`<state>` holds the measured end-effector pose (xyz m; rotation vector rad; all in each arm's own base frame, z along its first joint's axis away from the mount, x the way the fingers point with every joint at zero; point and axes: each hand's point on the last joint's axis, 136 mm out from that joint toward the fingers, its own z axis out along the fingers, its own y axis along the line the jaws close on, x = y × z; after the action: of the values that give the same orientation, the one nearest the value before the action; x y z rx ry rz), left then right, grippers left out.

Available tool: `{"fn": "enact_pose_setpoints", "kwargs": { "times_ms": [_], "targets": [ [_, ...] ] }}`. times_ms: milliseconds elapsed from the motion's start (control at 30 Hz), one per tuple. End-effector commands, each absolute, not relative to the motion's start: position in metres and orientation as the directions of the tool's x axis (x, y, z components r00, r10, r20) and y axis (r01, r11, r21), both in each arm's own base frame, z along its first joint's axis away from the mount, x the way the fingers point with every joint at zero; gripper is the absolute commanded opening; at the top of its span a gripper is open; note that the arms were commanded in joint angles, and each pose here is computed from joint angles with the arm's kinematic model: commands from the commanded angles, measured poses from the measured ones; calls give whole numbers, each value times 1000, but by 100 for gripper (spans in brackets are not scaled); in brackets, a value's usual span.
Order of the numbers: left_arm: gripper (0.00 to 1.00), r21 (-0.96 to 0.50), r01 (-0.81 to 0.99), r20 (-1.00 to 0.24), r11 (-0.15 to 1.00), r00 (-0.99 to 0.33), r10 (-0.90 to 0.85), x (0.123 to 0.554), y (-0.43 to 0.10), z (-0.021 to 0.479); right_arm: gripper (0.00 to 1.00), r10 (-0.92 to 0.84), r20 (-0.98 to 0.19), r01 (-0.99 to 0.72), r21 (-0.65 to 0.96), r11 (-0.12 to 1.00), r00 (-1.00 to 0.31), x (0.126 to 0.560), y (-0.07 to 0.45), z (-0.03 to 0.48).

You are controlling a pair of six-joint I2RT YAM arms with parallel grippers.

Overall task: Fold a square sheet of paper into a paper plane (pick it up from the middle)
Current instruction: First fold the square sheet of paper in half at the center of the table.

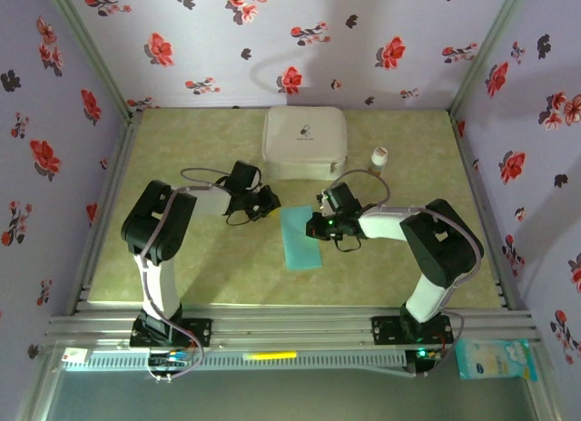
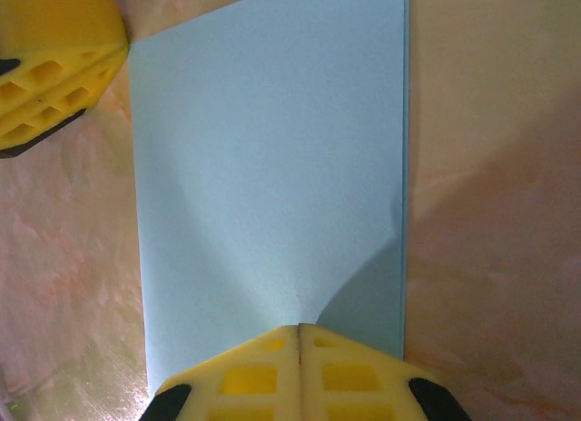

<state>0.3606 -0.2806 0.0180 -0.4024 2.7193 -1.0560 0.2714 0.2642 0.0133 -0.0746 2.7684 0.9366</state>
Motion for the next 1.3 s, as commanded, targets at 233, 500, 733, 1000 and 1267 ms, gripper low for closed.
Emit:
{"fn": "enact_pose_setpoints", "kwargs": {
  "times_ms": [233, 500, 733, 1000, 1267],
  "targets": [
    [14, -664, -169, -171, 728, -914, -368, 371, -270, 43, 0, 32, 6, 32, 390, 920, -999, 217, 210, -46],
    [17, -685, -61, -226, 726, -930, -291, 341, -284, 83, 0, 44, -4, 38, 399, 916, -999, 222, 214, -42],
    [6, -724, -19, -143, 690, -974, -178, 283, -317, 75, 0, 49, -11, 41, 392, 919, -999, 223, 212, -40],
    [6, -727, -23, -92, 686, -987, -131, 251, -335, 47, 0, 54, -4, 48, 384, 922, -999, 221, 210, -42],
    [6, -682, -60, -44, 729, -991, -123, 224, -316, 5, 0, 53, 3, 50, 372, 927, -999, 218, 207, -44]
  ]
}}
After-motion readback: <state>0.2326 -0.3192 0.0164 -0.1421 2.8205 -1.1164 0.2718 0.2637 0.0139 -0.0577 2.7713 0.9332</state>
